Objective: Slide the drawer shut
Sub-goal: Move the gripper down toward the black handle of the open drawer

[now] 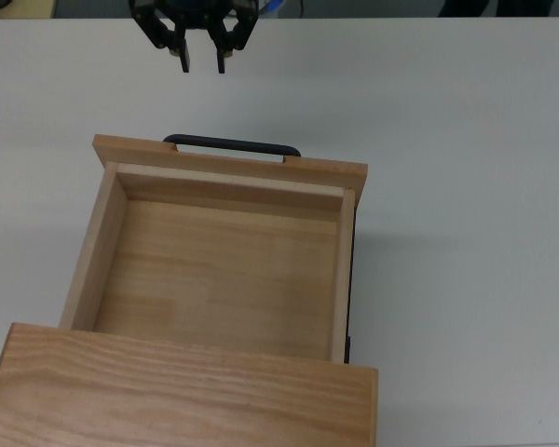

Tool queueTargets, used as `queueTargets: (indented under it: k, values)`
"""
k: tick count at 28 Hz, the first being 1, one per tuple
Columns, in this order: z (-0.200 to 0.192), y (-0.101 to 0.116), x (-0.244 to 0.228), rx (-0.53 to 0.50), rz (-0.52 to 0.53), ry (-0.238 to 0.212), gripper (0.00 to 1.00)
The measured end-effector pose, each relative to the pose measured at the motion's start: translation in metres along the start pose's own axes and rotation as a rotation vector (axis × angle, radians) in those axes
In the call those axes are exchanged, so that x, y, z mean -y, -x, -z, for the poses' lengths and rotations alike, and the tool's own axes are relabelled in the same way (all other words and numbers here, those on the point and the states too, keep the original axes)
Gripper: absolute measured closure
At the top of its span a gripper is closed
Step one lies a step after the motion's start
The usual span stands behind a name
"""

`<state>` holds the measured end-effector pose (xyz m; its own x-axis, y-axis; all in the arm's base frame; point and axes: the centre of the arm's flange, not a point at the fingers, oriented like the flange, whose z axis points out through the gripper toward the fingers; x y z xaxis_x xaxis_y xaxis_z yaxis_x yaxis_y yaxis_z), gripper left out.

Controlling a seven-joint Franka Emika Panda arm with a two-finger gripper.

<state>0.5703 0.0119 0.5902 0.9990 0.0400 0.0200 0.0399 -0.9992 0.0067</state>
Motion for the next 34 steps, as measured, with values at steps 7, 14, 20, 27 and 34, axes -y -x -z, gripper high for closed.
queueTargets:
  k: [7,14,20,27,34]
  values:
    - [-0.006,-0.003,0.0,0.009,0.001,0.0,0.82]
    - [-0.022,-0.017,0.001,-0.008,0.002,0.0,0.99]
    - [-0.042,-0.036,0.001,-0.018,0.002,0.0,0.99]
    - [-0.066,-0.061,0.001,-0.059,0.003,0.0,0.99]
    - [-0.088,-0.077,0.001,-0.058,0.003,-0.001,0.99]
